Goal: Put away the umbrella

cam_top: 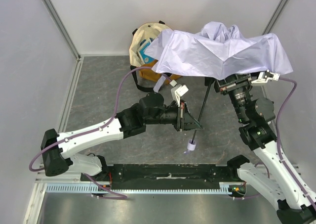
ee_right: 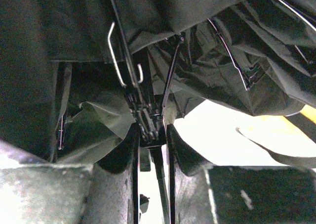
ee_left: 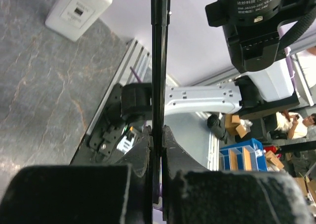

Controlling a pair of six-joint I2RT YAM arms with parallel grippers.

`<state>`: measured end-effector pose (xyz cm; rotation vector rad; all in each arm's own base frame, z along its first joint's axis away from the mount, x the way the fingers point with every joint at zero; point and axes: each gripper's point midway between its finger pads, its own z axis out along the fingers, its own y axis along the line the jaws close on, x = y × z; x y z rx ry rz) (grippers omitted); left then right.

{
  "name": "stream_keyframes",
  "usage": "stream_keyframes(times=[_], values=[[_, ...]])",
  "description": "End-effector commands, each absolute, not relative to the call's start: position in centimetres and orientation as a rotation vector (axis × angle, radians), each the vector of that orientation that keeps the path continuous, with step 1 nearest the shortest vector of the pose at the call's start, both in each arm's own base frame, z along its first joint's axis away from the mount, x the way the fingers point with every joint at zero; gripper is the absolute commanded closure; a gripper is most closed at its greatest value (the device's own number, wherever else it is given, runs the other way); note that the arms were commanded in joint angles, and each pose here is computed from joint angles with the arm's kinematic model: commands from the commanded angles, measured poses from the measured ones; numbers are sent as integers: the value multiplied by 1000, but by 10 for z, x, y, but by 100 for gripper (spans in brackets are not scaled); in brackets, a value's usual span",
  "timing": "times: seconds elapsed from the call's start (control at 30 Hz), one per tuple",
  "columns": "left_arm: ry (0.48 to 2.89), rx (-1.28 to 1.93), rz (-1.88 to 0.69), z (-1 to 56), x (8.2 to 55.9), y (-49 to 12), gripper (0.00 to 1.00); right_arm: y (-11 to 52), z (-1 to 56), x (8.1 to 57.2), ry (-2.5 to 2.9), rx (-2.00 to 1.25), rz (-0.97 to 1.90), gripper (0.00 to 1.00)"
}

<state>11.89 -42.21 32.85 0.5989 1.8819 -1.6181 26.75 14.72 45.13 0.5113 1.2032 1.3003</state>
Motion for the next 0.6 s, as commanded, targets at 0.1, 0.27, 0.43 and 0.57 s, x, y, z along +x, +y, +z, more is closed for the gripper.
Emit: stream_keyframes(times=[0.1,0.27,0.43,0.57], values=[[1687,415,-1422,401,182,-416,98,183,400,214,1410,558,1474,100],[1641,407,-1454,419,183,-422,98,211,355,210,1570,572,1500,100],[1622,387,-1428,424,185,-415,98,203,355,205,1539,593,1454,100],[1659,394,-1458,410,174,-405,98,186,387,211,1437,603,1393,100]])
